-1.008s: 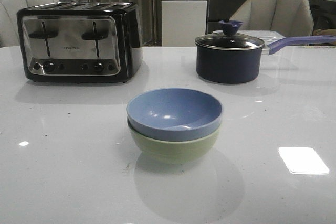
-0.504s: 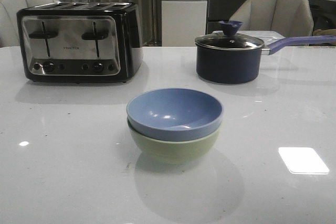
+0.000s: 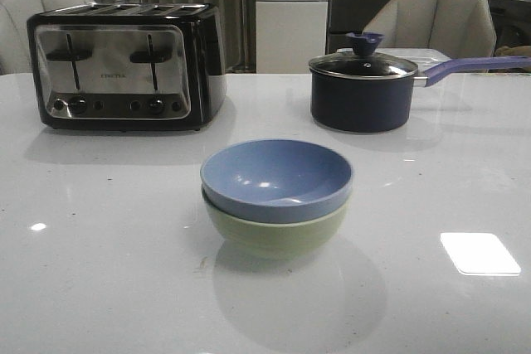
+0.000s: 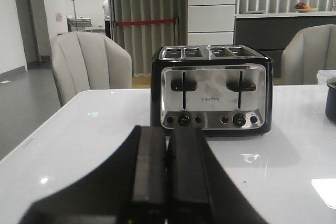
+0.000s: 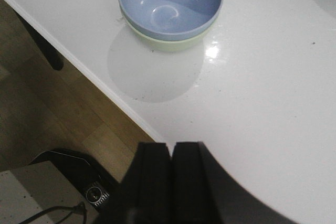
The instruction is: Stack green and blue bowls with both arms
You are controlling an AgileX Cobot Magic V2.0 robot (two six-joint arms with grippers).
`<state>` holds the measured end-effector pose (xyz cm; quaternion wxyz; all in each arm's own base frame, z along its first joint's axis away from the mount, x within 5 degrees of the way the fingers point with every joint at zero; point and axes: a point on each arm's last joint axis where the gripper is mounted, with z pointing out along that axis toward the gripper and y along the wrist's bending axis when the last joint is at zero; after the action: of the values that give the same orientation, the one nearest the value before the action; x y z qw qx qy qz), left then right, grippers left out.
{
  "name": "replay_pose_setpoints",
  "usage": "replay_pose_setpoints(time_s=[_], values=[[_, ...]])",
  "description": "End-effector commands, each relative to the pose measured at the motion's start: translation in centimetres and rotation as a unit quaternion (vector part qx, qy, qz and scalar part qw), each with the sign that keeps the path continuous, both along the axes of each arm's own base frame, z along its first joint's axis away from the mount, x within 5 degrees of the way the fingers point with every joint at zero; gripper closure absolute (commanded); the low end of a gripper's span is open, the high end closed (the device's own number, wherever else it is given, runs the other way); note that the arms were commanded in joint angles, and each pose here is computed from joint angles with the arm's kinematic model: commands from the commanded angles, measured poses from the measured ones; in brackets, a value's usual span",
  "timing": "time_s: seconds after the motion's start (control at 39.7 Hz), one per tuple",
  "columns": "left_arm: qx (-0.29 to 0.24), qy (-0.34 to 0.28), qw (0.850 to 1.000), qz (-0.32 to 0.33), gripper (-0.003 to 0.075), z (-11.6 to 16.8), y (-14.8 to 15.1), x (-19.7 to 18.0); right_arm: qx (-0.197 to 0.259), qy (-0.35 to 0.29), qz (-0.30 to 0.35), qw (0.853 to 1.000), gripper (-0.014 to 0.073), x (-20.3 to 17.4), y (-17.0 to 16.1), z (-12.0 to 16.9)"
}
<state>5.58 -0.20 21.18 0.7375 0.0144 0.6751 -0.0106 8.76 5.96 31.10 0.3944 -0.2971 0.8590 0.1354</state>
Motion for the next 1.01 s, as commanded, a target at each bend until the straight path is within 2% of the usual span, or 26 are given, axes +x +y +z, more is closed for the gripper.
replay_pose_setpoints(time_s=[0.0, 0.71, 0.76, 0.86, 0.98], values=[[-0.003, -0.052, 0.999, -0.002, 0.0621, 0.7, 0.0, -0.2, 0.023, -0.033, -0.004, 0.999, 0.0567, 0.3, 0.2, 1.3], [-0.003, -0.052, 0.999, -0.002, 0.0621, 0.7, 0.0, -0.2, 0.015, -0.047, -0.007, 0.999, 0.0567, 0.3, -0.1, 1.3], [-0.003, -0.052, 0.999, -0.002, 0.0621, 0.7, 0.0, -0.2, 0.002, -0.067, -0.019, 0.998, 0.0567, 0.3, -0.6, 1.3], [-0.003, -0.052, 0.999, -0.002, 0.0621, 0.7, 0.0, -0.2, 0.009, -0.105, -0.070, 0.992, 0.0567, 0.3, -1.8, 0.9], [-0.003, -0.052, 0.999, -0.002, 0.0621, 0.7, 0.0, -0.2, 0.032, -0.189, -0.164, 0.968, 0.0567, -0.3, -3.7, -0.5]])
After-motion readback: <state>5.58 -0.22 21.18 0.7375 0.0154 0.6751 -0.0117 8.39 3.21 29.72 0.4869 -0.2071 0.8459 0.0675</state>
